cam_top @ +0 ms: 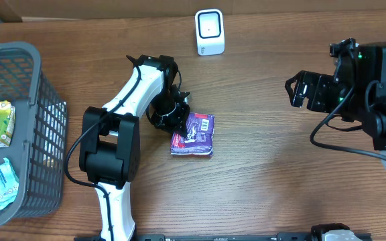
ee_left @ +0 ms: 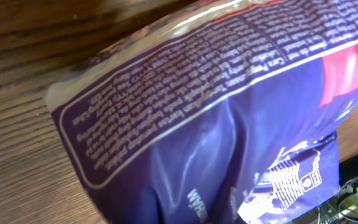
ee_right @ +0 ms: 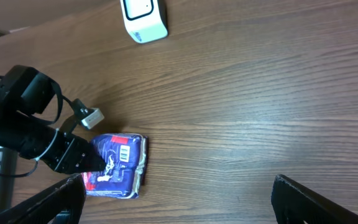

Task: Scan the item barcode
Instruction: 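Carry the purple box out and place it on the table centre, then reach the left gripper into the basket and grasp the white Pantene tube, then place the Pantene tube on the table left of the purple box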

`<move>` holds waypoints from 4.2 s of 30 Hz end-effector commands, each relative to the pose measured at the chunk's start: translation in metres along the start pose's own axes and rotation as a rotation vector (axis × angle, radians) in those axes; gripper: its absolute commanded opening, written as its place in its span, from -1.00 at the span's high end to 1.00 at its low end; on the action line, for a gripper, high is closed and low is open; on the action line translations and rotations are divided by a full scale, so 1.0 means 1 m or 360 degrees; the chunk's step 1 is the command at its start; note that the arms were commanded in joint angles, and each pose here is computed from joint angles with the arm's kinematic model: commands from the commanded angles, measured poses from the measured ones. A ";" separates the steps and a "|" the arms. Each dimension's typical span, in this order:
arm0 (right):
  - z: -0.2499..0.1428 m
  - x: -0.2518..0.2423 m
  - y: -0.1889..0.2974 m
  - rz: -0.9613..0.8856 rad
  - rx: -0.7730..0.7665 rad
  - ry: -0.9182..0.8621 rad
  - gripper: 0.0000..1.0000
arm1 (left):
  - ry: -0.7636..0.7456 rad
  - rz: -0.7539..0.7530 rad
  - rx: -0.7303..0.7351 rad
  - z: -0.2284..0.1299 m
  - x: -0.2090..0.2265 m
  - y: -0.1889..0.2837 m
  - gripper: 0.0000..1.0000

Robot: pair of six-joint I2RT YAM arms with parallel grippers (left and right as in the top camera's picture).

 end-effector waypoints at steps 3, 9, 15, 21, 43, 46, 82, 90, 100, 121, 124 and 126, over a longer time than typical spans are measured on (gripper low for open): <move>0.004 0.002 -0.001 0.0001 0.0001 0.0006 -0.92 | -0.0025 -0.0049 -0.0081 0.008 -0.012 0.014 0.70; 0.006 0.002 -0.004 0.0001 0.0001 0.0006 -0.93 | -0.0044 -0.0068 -0.0184 0.018 -0.027 0.049 -1.00; 0.006 0.002 -0.004 0.0001 0.0000 0.0006 -0.93 | -0.0047 0.0107 -0.0397 0.012 -0.035 0.137 -1.00; 0.006 0.002 -0.005 0.0001 0.0001 0.0006 -0.93 | 0.0108 0.0221 -0.1043 -0.022 -0.036 0.264 -0.99; 0.000 0.001 -0.005 -0.0003 0.0053 -0.0007 -0.94 | 0.2066 0.0410 -0.1514 -0.285 0.216 0.321 -0.98; 0.000 0.001 -0.006 -0.0002 0.0053 -0.0007 -0.94 | 0.2096 0.0329 -0.1404 -0.269 0.243 0.295 -0.98; -0.006 -0.001 -0.005 -0.0016 0.0098 -0.0018 -0.96 | 0.1673 0.0040 -0.0627 -0.137 0.343 0.088 -0.61; -0.006 -0.001 -0.005 -0.0016 0.0099 -0.0019 -0.96 | 0.1666 0.0047 -0.0659 -0.132 0.347 0.075 0.48; -0.004 -0.001 -0.006 -0.0013 0.0087 -0.0016 -0.98 | 0.1690 0.0073 -0.0736 -0.136 0.342 0.138 0.92; -0.004 -0.001 -0.006 -0.0011 0.0085 -0.0022 -1.00 | 0.0907 0.0553 -0.1906 -0.197 0.101 0.411 0.92; -0.003 0.000 -0.006 -0.0009 0.0077 -0.0020 -1.00 | 0.0697 0.0489 -0.1829 -0.175 0.063 0.397 0.92; -0.003 0.000 -0.006 -0.0009 0.0077 -0.0019 -1.00 | 0.0534 0.0403 -0.1632 -0.142 0.033 0.366 0.92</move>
Point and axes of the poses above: each gripper's point midway between its finger pads, its own y axis back along the fingers, its own x axis along the line the jaws close on, z = x × y, the point moved 4 cm from there along y, back along the fingers
